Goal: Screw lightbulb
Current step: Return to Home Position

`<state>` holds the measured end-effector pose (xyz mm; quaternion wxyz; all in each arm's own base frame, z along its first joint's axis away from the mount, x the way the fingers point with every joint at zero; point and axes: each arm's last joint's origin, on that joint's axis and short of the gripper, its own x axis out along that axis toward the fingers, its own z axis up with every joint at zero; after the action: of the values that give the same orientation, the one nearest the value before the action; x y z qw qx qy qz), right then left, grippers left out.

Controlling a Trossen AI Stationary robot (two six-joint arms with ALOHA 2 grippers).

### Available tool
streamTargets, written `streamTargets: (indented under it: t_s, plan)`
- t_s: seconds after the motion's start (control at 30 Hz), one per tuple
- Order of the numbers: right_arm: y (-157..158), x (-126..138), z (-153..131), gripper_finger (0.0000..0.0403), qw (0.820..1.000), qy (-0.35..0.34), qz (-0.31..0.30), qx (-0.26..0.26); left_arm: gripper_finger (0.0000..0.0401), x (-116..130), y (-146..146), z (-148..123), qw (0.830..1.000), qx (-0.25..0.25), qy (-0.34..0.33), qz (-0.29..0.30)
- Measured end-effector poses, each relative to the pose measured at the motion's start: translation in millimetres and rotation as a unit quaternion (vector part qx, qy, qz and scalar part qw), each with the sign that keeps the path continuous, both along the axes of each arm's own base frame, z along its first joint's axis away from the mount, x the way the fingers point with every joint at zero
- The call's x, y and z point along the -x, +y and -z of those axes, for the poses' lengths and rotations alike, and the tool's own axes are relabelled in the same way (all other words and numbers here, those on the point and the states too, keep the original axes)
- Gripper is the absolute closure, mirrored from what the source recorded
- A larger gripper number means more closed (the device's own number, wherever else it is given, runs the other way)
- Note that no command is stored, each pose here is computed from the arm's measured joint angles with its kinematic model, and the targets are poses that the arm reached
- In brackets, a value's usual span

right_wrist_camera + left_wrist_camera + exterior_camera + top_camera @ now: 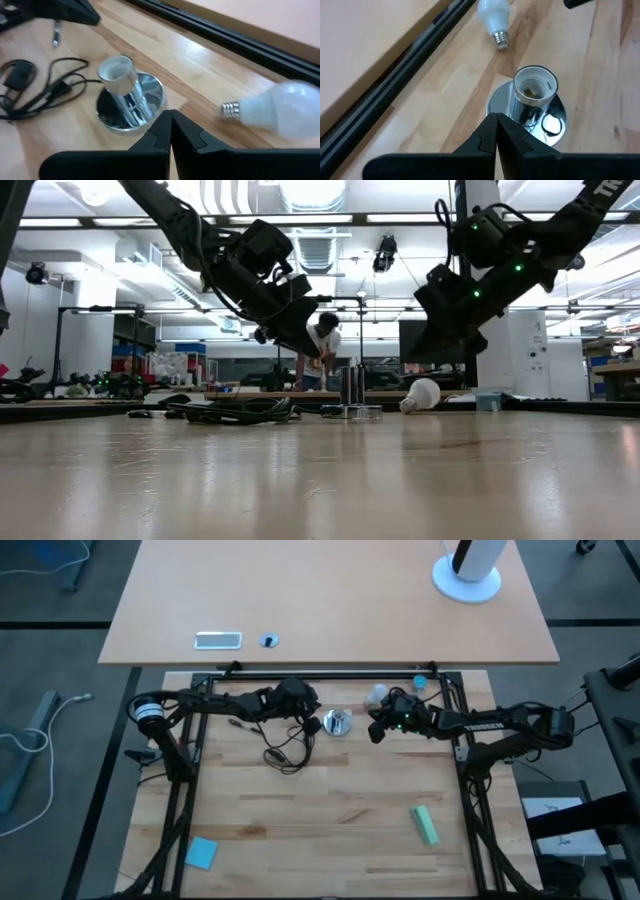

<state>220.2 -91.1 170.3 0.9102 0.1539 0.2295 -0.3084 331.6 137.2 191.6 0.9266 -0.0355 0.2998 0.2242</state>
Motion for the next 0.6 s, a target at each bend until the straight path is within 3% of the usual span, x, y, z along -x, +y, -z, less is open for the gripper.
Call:
streamTargets:
  t_s: [0.37, 0.5, 0.6]
  plan:
    - [0, -1, 0, 0.0403, 1.000, -0.001, -0.007, 0.002, 0.0401, 6, -13, 17, 1.000, 0.028, 0.011, 0.000]
    - [3, -3, -2, 0.0403, 0.998, -0.004, -0.055, 0.013, 0.0401, 9, -29, 26, 0.999, 0.028, 0.001, 0.016]
    - [9, -4, -3, 0.0403, 0.993, -0.046, -0.107, 0.034, 0.0401, 17, -43, 26, 0.999, 0.019, -0.035, 0.034]
